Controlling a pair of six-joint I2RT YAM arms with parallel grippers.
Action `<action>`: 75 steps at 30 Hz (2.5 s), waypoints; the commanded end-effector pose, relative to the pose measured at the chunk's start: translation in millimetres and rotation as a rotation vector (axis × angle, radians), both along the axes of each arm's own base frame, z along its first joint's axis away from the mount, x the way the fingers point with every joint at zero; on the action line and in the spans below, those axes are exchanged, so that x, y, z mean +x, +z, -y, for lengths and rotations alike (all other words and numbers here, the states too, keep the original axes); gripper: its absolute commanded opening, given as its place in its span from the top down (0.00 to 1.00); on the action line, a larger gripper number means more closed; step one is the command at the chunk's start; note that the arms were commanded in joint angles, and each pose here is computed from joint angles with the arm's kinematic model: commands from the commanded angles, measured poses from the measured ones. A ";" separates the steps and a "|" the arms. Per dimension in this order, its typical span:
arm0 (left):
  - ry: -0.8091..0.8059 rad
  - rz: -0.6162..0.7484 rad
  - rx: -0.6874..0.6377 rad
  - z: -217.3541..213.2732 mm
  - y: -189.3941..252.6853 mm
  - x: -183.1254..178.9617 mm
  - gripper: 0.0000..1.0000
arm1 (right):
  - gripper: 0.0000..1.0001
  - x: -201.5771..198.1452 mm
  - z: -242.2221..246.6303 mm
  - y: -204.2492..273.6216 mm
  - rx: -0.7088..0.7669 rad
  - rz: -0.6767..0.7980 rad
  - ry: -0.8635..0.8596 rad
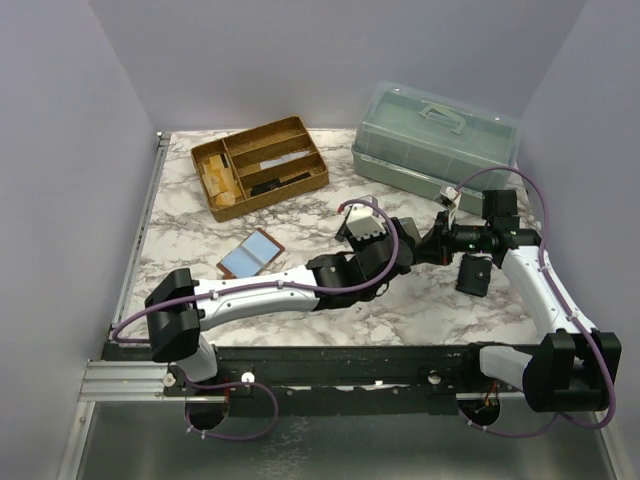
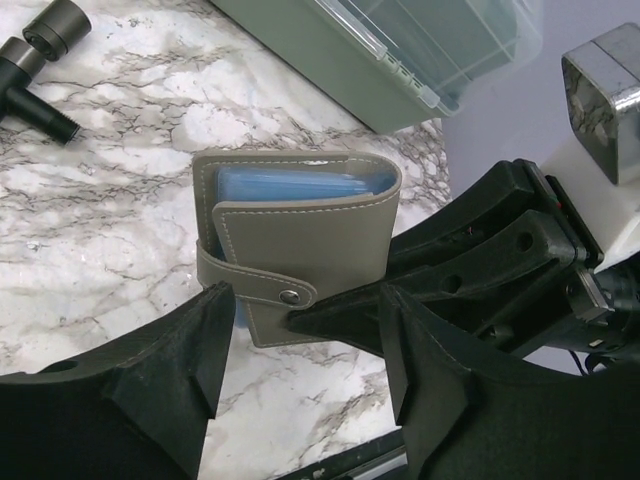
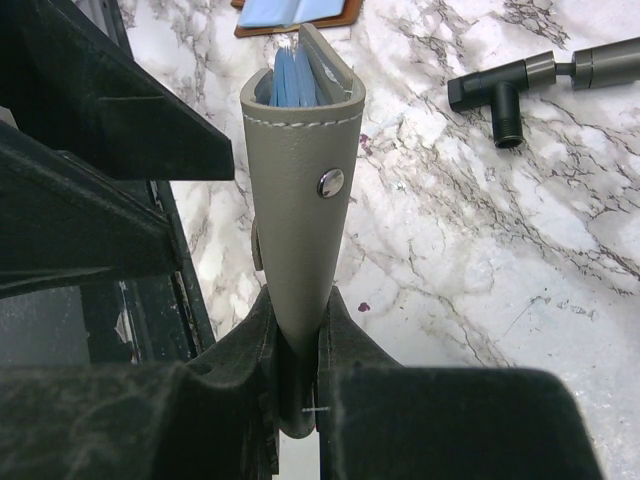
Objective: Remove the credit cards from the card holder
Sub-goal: Open the card holder at the center of the board.
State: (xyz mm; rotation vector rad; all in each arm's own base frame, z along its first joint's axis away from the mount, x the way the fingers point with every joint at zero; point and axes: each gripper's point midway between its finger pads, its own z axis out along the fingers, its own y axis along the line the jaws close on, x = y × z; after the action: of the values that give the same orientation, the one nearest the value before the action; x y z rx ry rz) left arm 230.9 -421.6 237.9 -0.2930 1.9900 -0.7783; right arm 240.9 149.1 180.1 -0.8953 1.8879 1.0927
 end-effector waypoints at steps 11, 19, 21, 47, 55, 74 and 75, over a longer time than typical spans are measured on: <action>0.081 -0.078 0.090 4.3 -25.7 18.2 0.46 | 1.00 -0.2 -0.8 0.6 -0.001 0.016 0.003; 0.111 -0.116 0.144 -3.3 -41.5 17.7 0.53 | 1.00 -1.0 -1.4 1.4 0.003 0.016 0.007; 0.111 -0.121 0.146 -4.9 -42.9 16.5 0.54 | 1.00 -0.9 -1.4 2.0 0.004 0.017 0.007; 0.148 -0.121 0.227 -48.1 -65.6 18.4 1.00 | 1.00 2.6 1.6 1.1 -0.020 0.048 -0.019; 0.062 -0.081 0.217 -72.8 -66.0 10.1 0.89 | 1.00 0.4 0.7 0.3 -0.016 0.043 0.000; -0.566 0.397 -0.177 -106.3 -8.7 -60.4 0.04 | 1.00 -16.9 -7.2 5.1 0.042 0.065 0.120; -0.571 0.408 -0.185 -105.8 -6.5 -60.4 0.04 | 1.00 -17.9 -7.7 6.4 0.046 0.072 0.126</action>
State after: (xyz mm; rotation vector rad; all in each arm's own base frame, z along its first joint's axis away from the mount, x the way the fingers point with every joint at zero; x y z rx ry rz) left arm 181.8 -308.0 198.0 0.2019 1.7970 -1.1631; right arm 230.2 150.9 170.2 -0.9779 1.8546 1.1057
